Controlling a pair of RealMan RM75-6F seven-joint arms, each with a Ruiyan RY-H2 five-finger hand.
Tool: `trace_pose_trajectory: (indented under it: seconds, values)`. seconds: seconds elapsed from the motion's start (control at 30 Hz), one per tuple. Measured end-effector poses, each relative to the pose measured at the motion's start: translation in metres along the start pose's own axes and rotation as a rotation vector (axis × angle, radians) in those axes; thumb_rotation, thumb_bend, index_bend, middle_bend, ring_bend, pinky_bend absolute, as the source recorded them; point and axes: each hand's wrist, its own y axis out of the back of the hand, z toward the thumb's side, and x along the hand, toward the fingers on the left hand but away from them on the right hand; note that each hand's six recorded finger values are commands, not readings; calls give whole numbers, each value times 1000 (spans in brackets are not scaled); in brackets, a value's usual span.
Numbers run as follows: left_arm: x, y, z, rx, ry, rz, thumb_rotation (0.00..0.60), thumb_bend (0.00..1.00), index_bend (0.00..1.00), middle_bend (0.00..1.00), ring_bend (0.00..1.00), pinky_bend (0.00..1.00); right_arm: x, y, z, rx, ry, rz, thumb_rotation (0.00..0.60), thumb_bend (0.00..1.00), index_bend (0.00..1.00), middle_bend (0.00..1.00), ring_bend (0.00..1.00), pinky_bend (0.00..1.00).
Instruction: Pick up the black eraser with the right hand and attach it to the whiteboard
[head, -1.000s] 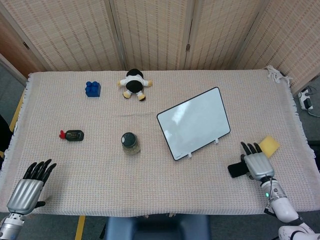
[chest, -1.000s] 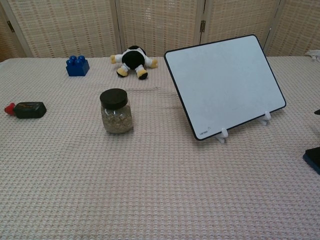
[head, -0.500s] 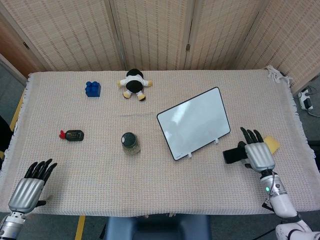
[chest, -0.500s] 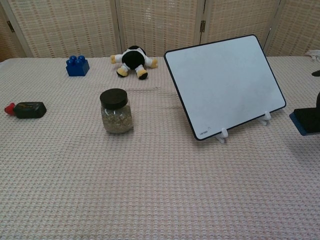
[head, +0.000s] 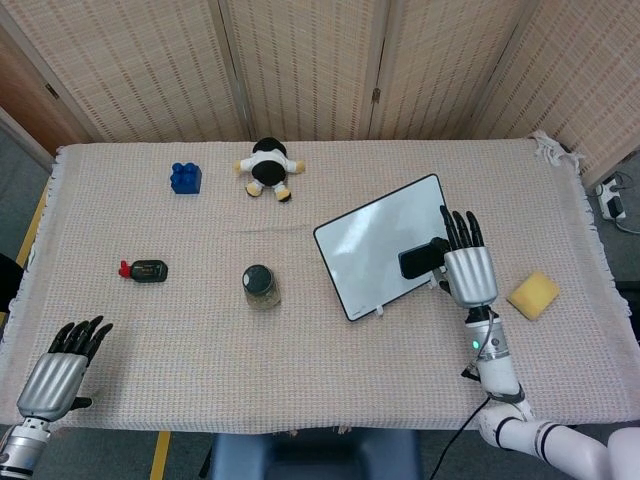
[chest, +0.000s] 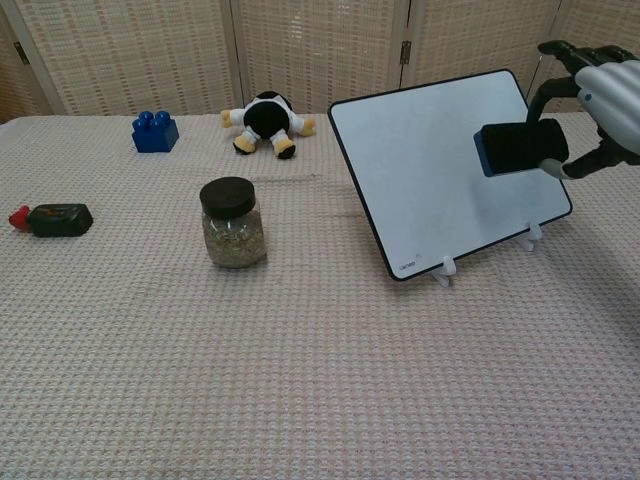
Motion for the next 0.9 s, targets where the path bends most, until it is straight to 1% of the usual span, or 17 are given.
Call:
trace_pose_trajectory:
  seconds: [0.07,0.2,0.5,0.57,0.67,0.8,0.87,0.9]
  values:
    - [1,0,-1,0,2,-5,600,210,0,0,0,4,-10,-3,10,-4,1,-3,600,324,509,0,72,0]
    - [1,0,-2,-7,3,-7,600,210,0,0,0,4,-22,-5,25,-2,7,-13,600,324,509,0,70,0]
    - [1,-1,-4,-10,9,-14,600,210,0,0,0,4,-34,-8,42,35,18,-12,600,324,499,0,69,0]
    - [2,-1,-4,-10,8,-17,600,211,0,0,0,4,-35,-10,44,39,16,-8,600,324,464,0,68,0]
    - [2,-2,-4,-11,8,-21,600,211,0,0,0,4,-36,-11,45,39,15,-5,600,324,366,0,67,0]
    - [3,-3,-6,-10,12,-25,600,210,0,0,0,4,-38,-13,45,33,5,-3,600,324,308,0,65,0]
    - [2,-2,-5,-11,11,-21,600,210,0,0,0,4,-38,-14,44,38,0,1,600,324,266,0,59,0]
    - [1,-2,-5,-11,11,-19,600,211,0,0,0,4,-38,-14,43,40,-2,2,600,324,228,0,53,0]
